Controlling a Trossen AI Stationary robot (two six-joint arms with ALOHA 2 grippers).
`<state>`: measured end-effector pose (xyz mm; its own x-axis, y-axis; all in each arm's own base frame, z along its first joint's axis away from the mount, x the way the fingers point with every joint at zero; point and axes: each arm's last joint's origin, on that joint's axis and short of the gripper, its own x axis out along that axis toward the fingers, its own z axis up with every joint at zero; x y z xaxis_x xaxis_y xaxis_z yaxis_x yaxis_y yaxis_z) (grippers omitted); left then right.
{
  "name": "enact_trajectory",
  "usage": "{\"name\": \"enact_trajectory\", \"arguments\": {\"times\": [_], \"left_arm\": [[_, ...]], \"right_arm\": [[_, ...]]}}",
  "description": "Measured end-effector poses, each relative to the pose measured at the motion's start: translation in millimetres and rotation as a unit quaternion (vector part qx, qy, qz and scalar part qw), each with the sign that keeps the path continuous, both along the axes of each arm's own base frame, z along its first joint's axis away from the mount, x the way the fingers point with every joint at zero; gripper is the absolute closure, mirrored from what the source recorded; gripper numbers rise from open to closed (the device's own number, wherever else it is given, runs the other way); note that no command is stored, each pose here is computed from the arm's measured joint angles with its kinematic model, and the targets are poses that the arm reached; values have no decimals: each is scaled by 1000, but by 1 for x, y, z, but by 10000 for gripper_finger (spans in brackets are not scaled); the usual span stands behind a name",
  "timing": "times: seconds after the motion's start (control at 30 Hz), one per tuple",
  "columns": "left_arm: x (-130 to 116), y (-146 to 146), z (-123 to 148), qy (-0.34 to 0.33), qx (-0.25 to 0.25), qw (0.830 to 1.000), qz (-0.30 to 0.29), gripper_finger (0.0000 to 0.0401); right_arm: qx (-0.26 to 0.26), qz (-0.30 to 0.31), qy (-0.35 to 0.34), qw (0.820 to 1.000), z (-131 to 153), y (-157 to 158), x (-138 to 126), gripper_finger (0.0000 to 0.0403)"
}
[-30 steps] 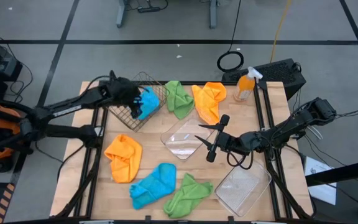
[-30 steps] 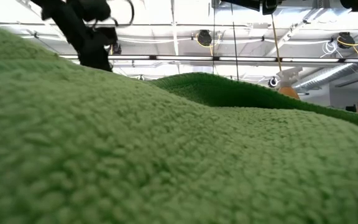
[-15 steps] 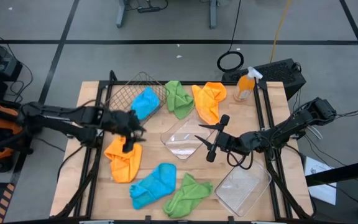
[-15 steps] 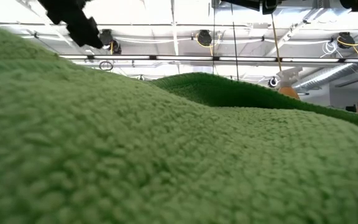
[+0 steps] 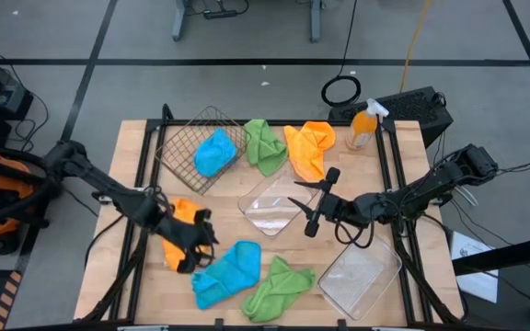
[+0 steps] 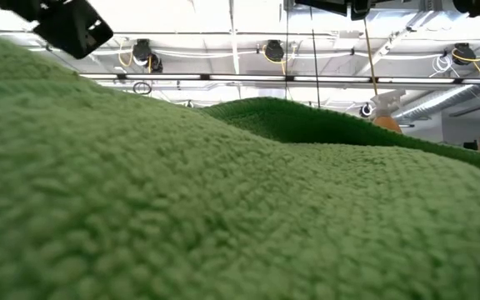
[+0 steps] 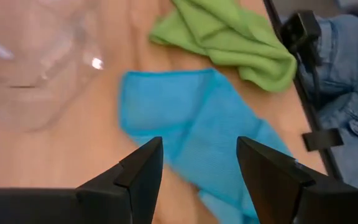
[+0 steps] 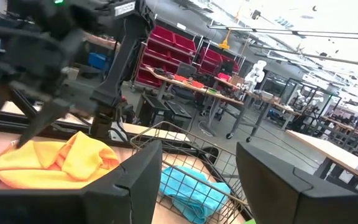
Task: Sort microfiber towel by color & place in baskets
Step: Put the blue towel into the gold wire basket
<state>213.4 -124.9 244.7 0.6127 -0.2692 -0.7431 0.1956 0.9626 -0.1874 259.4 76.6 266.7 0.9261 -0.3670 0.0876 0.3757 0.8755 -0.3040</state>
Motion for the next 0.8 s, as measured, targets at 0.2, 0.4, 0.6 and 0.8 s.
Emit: {"name": "enact_trajectory", "arguments": {"times": [0.2, 0.4, 0.6, 0.8], "left_arm": [[9, -24, -29, 48, -3, 999, 24, 189], [12, -38, -53, 97, -9, 994, 54, 189], [16, -43, -72, 133, -16, 986, 99, 189], [19, -48, -80, 136, -18, 986, 94, 189]], "right_arm": [[0, 0, 0, 1000, 0, 0, 0, 204], [1, 0, 0, 1000, 0, 0, 0, 204], [0, 0, 0, 1000, 0, 0, 0, 204], [0, 0, 0, 1000, 0, 0, 0, 204]]}}
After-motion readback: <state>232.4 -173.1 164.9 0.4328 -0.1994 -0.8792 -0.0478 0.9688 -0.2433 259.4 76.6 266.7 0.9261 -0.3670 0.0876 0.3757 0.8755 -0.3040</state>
